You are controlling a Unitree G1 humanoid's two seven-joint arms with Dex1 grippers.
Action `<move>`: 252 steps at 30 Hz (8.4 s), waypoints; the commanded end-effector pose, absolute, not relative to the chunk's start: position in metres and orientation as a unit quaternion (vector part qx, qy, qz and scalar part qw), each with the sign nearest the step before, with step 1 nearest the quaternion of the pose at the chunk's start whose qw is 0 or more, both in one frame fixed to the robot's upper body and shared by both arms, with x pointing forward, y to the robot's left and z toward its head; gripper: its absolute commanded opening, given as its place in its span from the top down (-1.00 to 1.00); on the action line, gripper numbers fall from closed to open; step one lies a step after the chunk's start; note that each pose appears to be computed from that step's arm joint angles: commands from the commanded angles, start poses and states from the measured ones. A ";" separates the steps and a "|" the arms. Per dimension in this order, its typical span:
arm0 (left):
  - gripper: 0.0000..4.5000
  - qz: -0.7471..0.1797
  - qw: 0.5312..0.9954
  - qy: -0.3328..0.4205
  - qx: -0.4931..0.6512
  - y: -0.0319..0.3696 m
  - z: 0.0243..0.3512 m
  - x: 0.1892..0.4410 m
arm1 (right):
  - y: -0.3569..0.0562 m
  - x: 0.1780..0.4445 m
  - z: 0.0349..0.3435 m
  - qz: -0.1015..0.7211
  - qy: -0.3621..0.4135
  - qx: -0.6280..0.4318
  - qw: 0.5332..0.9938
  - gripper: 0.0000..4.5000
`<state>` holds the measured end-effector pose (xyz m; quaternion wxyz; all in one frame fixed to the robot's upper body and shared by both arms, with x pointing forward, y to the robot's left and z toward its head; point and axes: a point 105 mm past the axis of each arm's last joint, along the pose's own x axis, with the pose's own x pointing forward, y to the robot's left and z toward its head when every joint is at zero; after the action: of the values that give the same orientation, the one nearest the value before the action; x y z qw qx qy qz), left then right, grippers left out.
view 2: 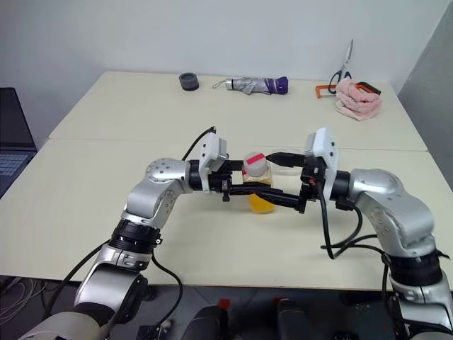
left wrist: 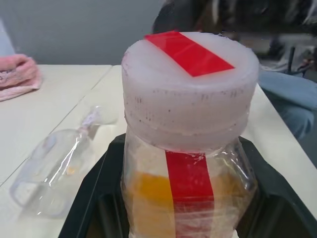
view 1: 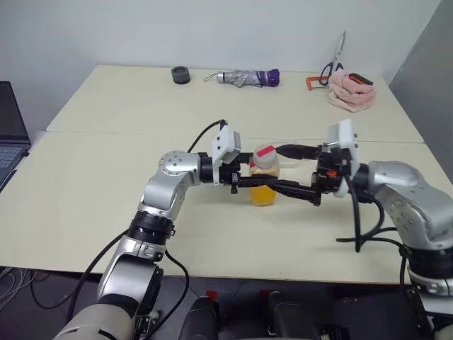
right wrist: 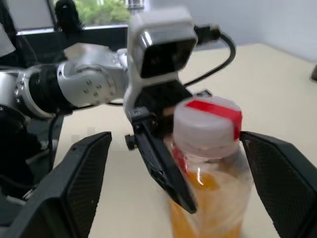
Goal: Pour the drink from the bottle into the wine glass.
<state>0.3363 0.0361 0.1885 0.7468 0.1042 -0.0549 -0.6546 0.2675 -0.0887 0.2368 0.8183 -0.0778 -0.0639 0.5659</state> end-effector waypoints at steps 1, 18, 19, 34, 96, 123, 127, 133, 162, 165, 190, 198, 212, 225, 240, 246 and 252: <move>0.07 -0.657 0.742 -0.086 0.106 0.033 0.202 0.333 | -0.079 0.259 0.247 0.503 -0.111 -0.090 0.852 -0.88; 0.07 -0.664 0.735 -0.079 0.111 0.026 0.197 0.340 | -0.059 0.287 0.236 0.297 -0.146 -0.131 0.934 -0.88; 0.07 -0.664 0.735 -0.079 0.112 0.026 0.197 0.340 | -0.059 0.287 0.235 0.297 -0.145 -0.130 0.935 -0.88; 0.07 -0.662 0.736 -0.078 0.120 0.029 0.195 0.341 | -0.051 0.286 0.228 0.321 -0.126 -0.116 0.932 0.19; 0.09 -0.685 0.712 -0.078 0.136 0.041 0.201 0.337 | -0.065 0.289 0.242 0.395 -0.161 -0.187 0.885 -0.89; 0.09 -0.683 0.712 -0.078 0.139 0.042 0.201 0.339 | -0.087 0.292 0.244 0.367 -0.147 -0.174 0.902 -0.89; 0.09 -0.683 0.713 -0.079 0.138 0.042 0.201 0.339 | -0.088 0.291 0.243 0.368 -0.142 -0.176 0.902 -0.89; 0.09 -0.683 0.713 -0.078 0.138 0.042 0.201 0.339 | -0.091 0.291 0.242 0.366 -0.138 -0.178 0.903 -0.89; 0.11 -0.681 0.715 -0.078 0.140 0.045 0.202 0.341 | -0.090 0.283 0.238 0.392 -0.128 -0.177 0.893 -0.89; 0.11 -0.680 0.715 -0.079 0.140 0.045 0.202 0.341 | -0.090 0.277 0.240 0.407 -0.128 -0.161 0.890 -0.89; 0.11 -0.681 0.714 -0.085 0.137 0.043 0.206 0.342 | -0.078 0.265 0.238 0.453 -0.115 -0.158 0.870 -0.89; 0.11 -0.681 0.715 -0.086 0.135 0.044 0.206 0.340 | -0.076 0.264 0.243 0.464 -0.120 -0.152 0.864 -0.89; 0.11 -0.682 0.714 -0.087 0.134 0.043 0.206 0.339 | -0.062 0.265 0.246 0.470 -0.137 -0.148 0.859 -0.89; 0.11 -0.684 0.712 -0.086 0.134 0.043 0.206 0.339 | -0.065 0.283 0.248 0.425 -0.153 -0.148 0.880 -0.89; 0.11 -0.685 0.711 -0.086 0.133 0.042 0.205 0.338 | -0.073 0.287 0.243 0.414 -0.144 -0.154 0.886 -0.89; 0.11 -0.686 0.711 -0.086 0.133 0.042 0.205 0.338 | -0.077 0.288 0.241 0.408 -0.138 -0.157 0.889 -0.89; 0.11 -0.686 0.710 -0.086 0.133 0.043 0.205 0.337 | -0.080 0.289 0.240 0.403 -0.136 -0.158 0.891 -0.89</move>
<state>0.3419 0.0450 0.1885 0.7179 0.1291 -0.0493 -0.6823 0.2906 -0.0745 0.2302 0.8905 -0.1500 -0.1134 0.4142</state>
